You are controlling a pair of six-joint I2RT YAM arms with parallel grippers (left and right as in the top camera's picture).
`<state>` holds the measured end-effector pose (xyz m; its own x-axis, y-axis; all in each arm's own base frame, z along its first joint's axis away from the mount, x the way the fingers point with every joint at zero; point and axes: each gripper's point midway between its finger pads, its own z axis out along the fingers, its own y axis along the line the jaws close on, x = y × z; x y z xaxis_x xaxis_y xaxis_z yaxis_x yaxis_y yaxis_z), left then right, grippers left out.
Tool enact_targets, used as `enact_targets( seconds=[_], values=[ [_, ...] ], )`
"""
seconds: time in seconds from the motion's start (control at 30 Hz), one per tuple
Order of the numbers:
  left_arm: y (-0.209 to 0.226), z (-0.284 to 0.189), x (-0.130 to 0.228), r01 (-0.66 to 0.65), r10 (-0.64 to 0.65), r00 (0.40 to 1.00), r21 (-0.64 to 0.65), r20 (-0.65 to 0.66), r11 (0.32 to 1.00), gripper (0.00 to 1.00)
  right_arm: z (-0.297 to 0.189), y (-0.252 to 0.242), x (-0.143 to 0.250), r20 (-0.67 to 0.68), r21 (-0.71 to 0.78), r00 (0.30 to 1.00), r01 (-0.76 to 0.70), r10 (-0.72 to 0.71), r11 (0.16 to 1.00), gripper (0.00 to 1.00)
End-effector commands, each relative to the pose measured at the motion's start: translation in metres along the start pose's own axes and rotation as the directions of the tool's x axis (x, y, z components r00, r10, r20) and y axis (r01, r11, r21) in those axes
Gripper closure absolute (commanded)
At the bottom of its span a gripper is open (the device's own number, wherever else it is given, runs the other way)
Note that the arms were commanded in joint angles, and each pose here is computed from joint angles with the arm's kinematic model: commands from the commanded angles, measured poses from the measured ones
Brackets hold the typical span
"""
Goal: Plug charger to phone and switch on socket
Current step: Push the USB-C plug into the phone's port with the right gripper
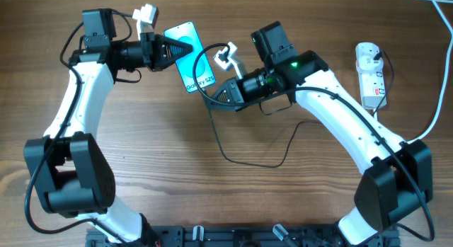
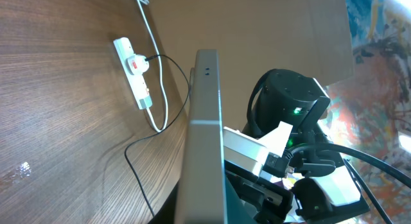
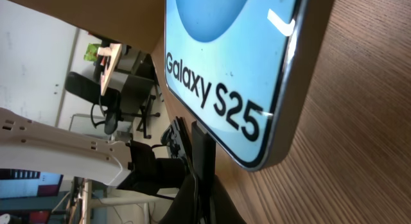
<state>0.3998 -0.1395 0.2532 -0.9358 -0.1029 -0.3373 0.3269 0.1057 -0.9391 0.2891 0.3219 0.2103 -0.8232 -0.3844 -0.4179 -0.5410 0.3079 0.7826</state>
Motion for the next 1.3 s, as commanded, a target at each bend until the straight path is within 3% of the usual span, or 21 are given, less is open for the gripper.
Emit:
enact_targets(
  seconds=[0.0, 0.83, 1.27],
  values=[
    [-0.012, -0.002, 0.002, -0.04, 0.04, 0.999, 0.036, -0.006, 0.999, 0.96, 0.0, -0.004, -0.001, 0.004, 0.014, 1.0, 0.019, -0.019, 1.0, 0.96],
    [-0.012, 0.008, 0.01, -0.012, 0.013, 0.999, 0.045, -0.035, 0.999, 0.96, -0.008, 0.005, -0.052, 0.173, -0.011, 0.985, 0.033, -0.031, 0.999, 0.95],
    [-0.002, 0.008, 0.012, 0.005, -0.005, 1.0, 0.015, -0.026, 1.0, 0.96, -0.004, -0.008, -0.024, 0.084, 0.032, 0.996, -0.014, 0.011, 0.999, 0.91]
  ],
)
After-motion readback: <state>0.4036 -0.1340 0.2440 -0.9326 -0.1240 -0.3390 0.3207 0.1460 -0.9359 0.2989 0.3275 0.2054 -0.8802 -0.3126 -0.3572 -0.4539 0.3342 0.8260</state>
